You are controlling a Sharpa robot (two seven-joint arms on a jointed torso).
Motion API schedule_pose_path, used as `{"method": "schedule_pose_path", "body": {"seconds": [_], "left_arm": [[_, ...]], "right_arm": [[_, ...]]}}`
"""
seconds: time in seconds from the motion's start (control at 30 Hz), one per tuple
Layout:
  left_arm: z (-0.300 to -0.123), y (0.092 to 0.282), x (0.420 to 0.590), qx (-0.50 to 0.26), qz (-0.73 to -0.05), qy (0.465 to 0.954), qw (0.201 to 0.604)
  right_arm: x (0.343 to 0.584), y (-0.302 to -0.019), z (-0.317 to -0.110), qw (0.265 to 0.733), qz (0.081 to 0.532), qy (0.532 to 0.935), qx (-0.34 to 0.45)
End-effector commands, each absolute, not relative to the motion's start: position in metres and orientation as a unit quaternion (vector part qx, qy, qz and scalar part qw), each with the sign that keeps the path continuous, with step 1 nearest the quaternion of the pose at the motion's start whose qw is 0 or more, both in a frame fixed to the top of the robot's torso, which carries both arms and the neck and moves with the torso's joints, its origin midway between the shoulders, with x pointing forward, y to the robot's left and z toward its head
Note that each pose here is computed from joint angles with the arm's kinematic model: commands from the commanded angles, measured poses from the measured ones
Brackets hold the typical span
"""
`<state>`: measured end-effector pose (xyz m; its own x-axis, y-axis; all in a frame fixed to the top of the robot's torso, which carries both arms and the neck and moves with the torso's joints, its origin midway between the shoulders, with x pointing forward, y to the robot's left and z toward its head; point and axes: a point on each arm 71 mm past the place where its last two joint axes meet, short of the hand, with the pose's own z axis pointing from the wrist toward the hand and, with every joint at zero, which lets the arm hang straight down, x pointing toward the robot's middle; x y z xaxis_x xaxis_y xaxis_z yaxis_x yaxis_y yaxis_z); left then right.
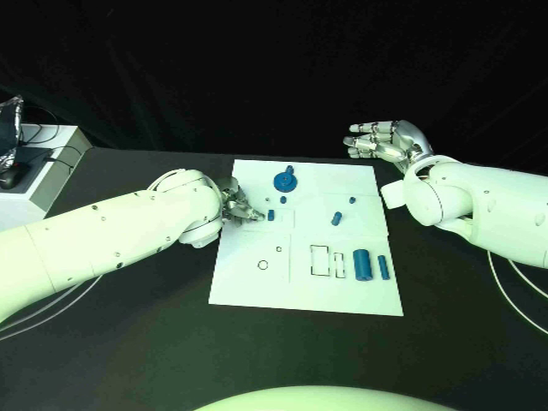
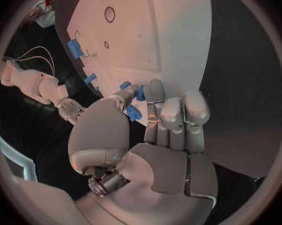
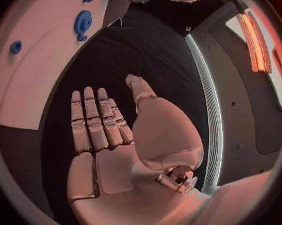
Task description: Assemble the parts on the task board
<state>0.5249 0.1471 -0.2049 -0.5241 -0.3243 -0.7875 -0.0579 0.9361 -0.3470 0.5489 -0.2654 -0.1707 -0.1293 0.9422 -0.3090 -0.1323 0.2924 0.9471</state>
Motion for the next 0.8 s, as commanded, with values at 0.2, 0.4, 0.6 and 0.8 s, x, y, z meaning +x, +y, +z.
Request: {"method": "schedule_pose_path", "body": {"seconds": [0.2, 0.4, 0.6, 0.8], "left_arm": [[-0.2074, 0.1451, 0.5216, -0.11, -0.146, 0.864, 0.469], [-0.2059, 0.1453, 0.5202, -0.11, -0.148, 0.863, 0.47], [-0.2039, 0.1463, 0.52, -0.11, -0.149, 0.862, 0.471], [-0.2016, 0.1469, 0.5204, -0.11, -0.15, 0.861, 0.473]], "right_arm": [[0.5486, -0.264, -0.1709, 0.556, 0.487, 0.58, 0.343], [0.5486, -0.2644, -0.1711, 0.557, 0.486, 0.579, 0.343], [0.5486, -0.2648, -0.1715, 0.557, 0.485, 0.58, 0.344], [0.5485, -0.2655, -0.1719, 0.557, 0.484, 0.58, 0.345]]}}
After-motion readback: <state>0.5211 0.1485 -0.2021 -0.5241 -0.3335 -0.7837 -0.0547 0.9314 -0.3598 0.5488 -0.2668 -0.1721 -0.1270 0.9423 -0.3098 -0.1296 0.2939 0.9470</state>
